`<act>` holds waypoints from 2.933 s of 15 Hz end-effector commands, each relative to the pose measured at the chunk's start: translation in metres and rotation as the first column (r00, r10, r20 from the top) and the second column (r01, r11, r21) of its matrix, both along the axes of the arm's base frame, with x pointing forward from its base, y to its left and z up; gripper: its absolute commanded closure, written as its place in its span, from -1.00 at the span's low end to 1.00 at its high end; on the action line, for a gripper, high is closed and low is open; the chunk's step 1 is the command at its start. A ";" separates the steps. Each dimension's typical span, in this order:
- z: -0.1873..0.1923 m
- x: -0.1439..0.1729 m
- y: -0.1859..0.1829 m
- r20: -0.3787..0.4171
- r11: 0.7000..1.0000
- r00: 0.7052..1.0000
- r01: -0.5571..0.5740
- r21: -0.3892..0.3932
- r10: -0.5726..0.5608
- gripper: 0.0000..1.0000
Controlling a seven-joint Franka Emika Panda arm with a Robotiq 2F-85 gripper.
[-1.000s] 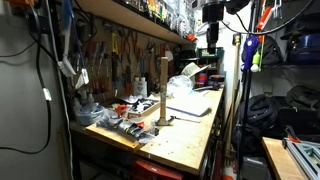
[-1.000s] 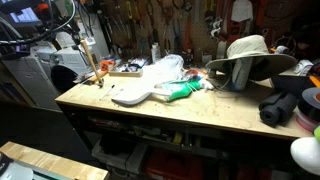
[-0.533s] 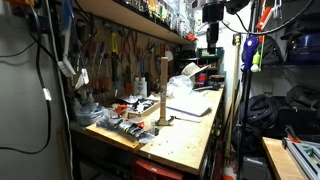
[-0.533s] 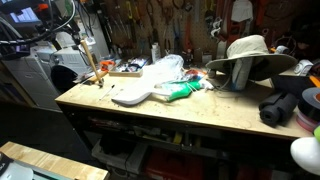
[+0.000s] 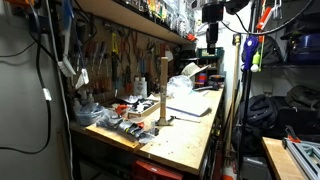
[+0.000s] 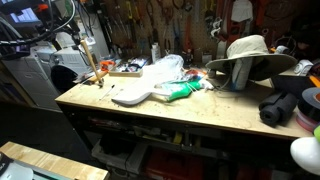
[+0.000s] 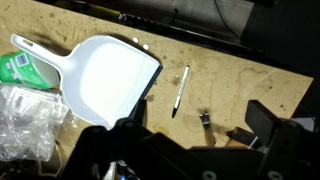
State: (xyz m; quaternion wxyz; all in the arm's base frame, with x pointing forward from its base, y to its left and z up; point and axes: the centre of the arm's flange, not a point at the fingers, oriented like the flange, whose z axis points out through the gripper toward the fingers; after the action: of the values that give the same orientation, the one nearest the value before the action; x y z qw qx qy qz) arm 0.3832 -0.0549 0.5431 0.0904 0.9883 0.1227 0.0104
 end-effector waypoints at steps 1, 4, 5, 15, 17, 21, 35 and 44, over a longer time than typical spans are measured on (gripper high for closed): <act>-0.019 0.010 0.025 -0.006 1.000 1.000 -0.003 -0.006 0.003 -1.00; -0.035 0.015 0.052 -0.001 1.000 1.000 0.011 -0.004 -0.011 -1.00; -0.041 0.017 0.061 0.005 1.000 1.000 0.024 0.005 -0.024 -1.00; -0.107 0.042 0.115 0.229 0.894 0.864 0.433 0.119 -0.449 -1.00; -0.117 0.046 0.114 0.260 0.845 0.803 0.507 0.172 -0.535 -1.00; -0.135 0.055 0.107 0.304 0.730 0.666 0.644 0.227 -0.681 -1.00; -0.150 0.069 0.106 0.291 0.662 0.602 0.725 0.191 -0.743 -1.00; -0.192 0.085 0.145 0.426 0.507 0.388 0.835 0.212 -0.817 -1.00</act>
State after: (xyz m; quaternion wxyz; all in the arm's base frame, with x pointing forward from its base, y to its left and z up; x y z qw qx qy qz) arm 0.4559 0.0743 0.3672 0.1105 0.9026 -0.3738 0.1829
